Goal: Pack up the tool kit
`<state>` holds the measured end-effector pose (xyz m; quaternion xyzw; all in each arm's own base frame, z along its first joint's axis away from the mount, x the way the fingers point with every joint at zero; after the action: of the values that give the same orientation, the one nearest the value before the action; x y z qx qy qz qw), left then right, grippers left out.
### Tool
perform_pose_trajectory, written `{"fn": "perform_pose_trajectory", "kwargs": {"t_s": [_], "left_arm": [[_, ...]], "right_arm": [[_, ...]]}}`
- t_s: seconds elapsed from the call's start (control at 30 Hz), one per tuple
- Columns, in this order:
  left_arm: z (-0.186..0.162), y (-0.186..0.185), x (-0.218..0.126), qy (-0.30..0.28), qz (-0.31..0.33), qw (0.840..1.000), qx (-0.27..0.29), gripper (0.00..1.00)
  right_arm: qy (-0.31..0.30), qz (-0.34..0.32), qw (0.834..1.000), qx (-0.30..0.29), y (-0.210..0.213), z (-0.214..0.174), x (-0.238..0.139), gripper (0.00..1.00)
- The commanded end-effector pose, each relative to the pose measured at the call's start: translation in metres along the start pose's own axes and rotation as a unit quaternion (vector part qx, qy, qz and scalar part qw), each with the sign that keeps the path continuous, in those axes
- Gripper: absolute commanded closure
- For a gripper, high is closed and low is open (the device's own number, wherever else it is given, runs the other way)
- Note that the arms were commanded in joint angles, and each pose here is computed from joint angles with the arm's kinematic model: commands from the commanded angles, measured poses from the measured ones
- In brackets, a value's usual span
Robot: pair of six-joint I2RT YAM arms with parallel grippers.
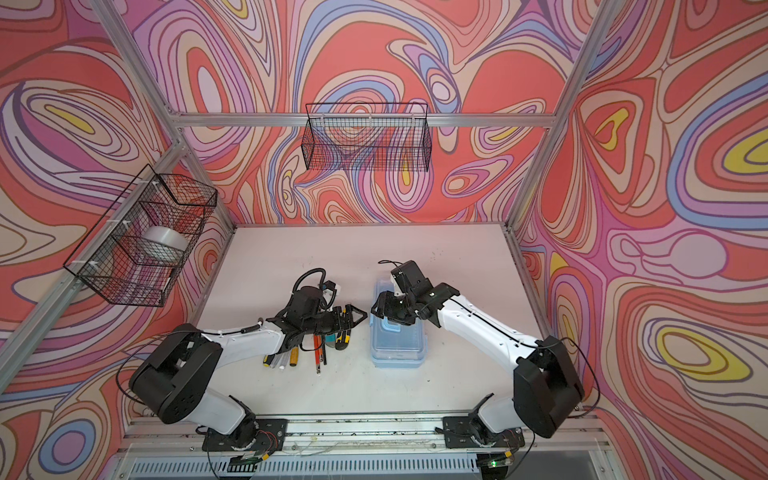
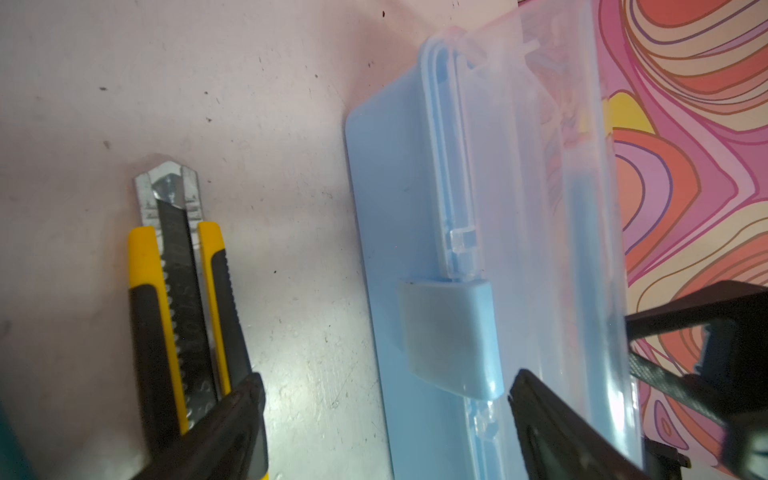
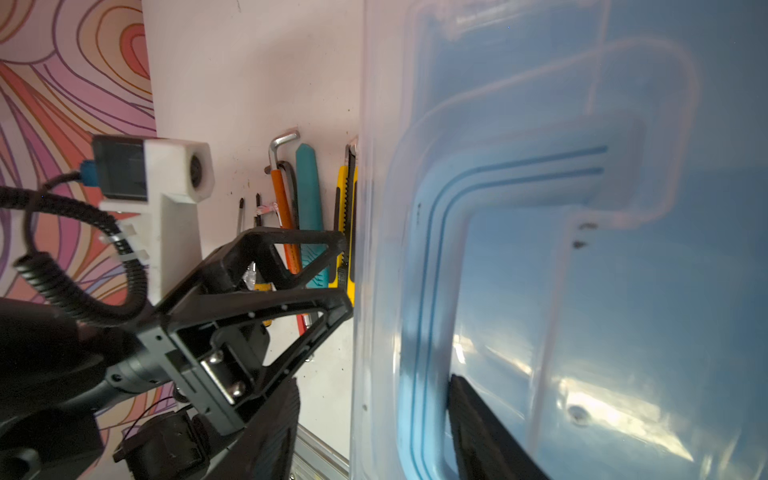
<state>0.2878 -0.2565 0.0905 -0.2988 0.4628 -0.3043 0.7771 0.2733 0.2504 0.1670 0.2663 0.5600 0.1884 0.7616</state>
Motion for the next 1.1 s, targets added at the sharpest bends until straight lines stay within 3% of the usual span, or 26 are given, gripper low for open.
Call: {"fn": "perform_pose_trajectory", "kwargs": {"t_s": [0.0, 0.4, 0.77, 0.87, 0.97, 1.07], "left_arm": [[0.005, -0.013, 0.007, -0.006, -0.045, 0.999, -0.01, 0.08], [0.003, -0.026, 0.023, 0.005, -0.071, 0.997, 0.002, 0.09], [0.004, -0.033, 0.018, -0.001, -0.066, 0.998, 0.017, 0.09], [0.005, -0.034, 0.017, -0.007, -0.07, 0.997, 0.018, 0.09], [0.007, -0.036, 0.015, -0.016, -0.075, 0.997, 0.018, 0.09], [0.01, -0.038, 0.011, -0.026, -0.078, 0.997, 0.016, 0.1]], "right_arm": [[0.018, 0.025, 0.999, 0.025, -0.001, -0.01, 0.011, 0.39], [0.018, 0.127, 0.991, 0.041, -0.014, -0.015, 0.018, 0.39], [0.014, 0.187, 0.982, 0.001, -0.017, -0.008, 0.01, 0.43], [0.015, 0.206, 0.979, -0.002, -0.02, -0.006, 0.007, 0.53], [0.015, 0.216, 0.976, -0.004, -0.022, -0.004, 0.004, 0.78], [0.015, 0.224, 0.975, -0.011, -0.021, -0.004, 0.001, 0.81]]}}
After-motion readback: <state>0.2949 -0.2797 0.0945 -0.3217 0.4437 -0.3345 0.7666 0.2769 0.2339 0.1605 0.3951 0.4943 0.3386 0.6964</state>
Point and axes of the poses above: each gripper's point midway between its finger pads, its own x axis out along the fingers, its own y axis along the line the jaws close on, z = x × y, the point moved 2 cm from there along -x, back along the fingers, and after that the axes turned 2 degrees about x, right-handed, at the moved point
